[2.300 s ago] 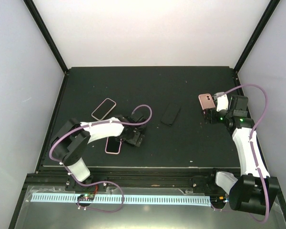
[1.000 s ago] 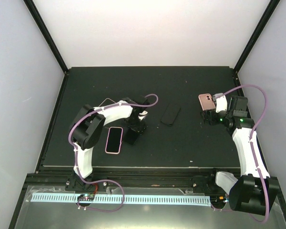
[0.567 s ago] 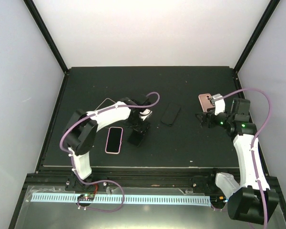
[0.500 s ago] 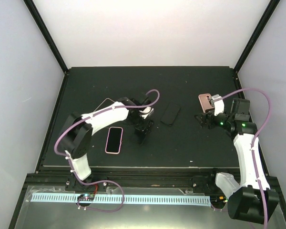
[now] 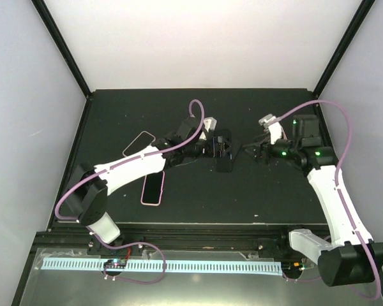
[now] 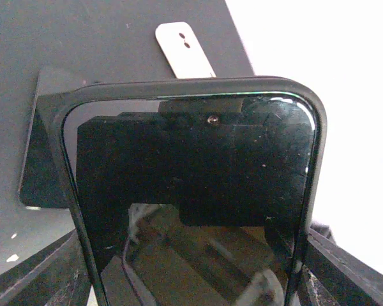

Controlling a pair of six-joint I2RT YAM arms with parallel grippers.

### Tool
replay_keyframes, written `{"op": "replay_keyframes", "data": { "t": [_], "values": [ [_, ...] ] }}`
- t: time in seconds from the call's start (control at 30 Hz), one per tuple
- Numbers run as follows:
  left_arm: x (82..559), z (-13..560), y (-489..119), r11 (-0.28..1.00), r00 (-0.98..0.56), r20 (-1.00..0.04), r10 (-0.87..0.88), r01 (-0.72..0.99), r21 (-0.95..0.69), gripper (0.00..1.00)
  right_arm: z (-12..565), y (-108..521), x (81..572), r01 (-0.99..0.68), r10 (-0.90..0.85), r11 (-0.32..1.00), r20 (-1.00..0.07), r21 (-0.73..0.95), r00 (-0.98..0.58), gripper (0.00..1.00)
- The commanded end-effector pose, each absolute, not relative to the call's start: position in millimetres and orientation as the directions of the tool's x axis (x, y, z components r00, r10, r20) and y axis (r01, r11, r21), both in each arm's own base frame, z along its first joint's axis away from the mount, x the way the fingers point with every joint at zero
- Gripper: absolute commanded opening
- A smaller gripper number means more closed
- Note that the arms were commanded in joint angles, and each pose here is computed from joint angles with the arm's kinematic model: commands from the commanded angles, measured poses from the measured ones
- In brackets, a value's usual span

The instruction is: Take the phone out of the phone case

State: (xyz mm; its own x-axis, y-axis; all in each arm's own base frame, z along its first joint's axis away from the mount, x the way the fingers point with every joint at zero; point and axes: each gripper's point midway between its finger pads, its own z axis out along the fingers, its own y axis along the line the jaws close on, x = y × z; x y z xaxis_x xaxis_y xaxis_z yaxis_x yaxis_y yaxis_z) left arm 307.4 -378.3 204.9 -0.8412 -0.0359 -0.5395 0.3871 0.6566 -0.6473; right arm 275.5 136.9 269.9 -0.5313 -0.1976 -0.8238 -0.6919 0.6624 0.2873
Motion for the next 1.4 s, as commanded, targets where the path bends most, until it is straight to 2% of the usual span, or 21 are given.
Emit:
{"op": "replay_keyframes", "data": {
  "t": [0.0,0.2,0.53,0.73,1.0,1.1,1.2,1.23,1.37],
  "values": [
    [335.8,273.0,-390.2,0.513,-0.773,-0.526,-0.355,0.309,-0.8,0.37,251.8,154.4,278.7,-0.673,-0.249,0.694,-0.791,0.256,-0.558,0.71],
    [330.2,274.0,-392.3,0.528,-0.743,-0.524,-0.416,0.272,-0.805,0.39,218.1,194.7,268.8,-0.719,-0.383,0.654,-0.717,0.235,-0.582,0.7],
    [327.5,289.0,-374.4,0.523,-0.677,-0.548,-0.491,0.274,-0.807,0.34,211.6,203.7,272.6,-0.696,-0.376,0.66,-0.677,0.283,-0.633,0.58],
    [326.3,288.6,-370.6,0.534,-0.669,-0.556,-0.494,0.271,-0.801,0.34,235.6,196.2,280.0,-0.686,-0.373,0.694,-0.706,0.218,-0.602,0.66],
    [324.1,295.0,-369.0,0.527,-0.657,-0.566,-0.498,0.289,-0.799,0.33,215.9,211.2,274.4,-0.696,-0.39,0.639,-0.642,0.328,-0.66,0.47],
    [323.1,295.5,-367.4,0.538,-0.651,-0.582,-0.488,0.301,-0.787,0.34,214.7,215.5,276.1,-0.688,-0.378,0.632,-0.634,0.356,-0.675,0.35],
    [323.0,293.8,-364.3,0.551,-0.645,-0.593,-0.483,0.302,-0.778,0.4,218.1,217.6,276.1,-0.689,-0.371,0.624,-0.637,0.367,-0.675,0.23],
    [322.4,293.7,-363.7,0.554,-0.643,-0.598,-0.478,0.307,-0.774,0.47,218.6,217.8,276.6,-0.688,-0.366,0.625,-0.639,0.369,-0.676,0.21],
    [324.3,294.3,-359.7,0.584,-0.638,-0.624,-0.451,0.318,-0.747,0.9,222.8,221.1,273.1,-0.683,-0.35,0.611,-0.637,0.401,-0.687,0.16]
  ]
}}
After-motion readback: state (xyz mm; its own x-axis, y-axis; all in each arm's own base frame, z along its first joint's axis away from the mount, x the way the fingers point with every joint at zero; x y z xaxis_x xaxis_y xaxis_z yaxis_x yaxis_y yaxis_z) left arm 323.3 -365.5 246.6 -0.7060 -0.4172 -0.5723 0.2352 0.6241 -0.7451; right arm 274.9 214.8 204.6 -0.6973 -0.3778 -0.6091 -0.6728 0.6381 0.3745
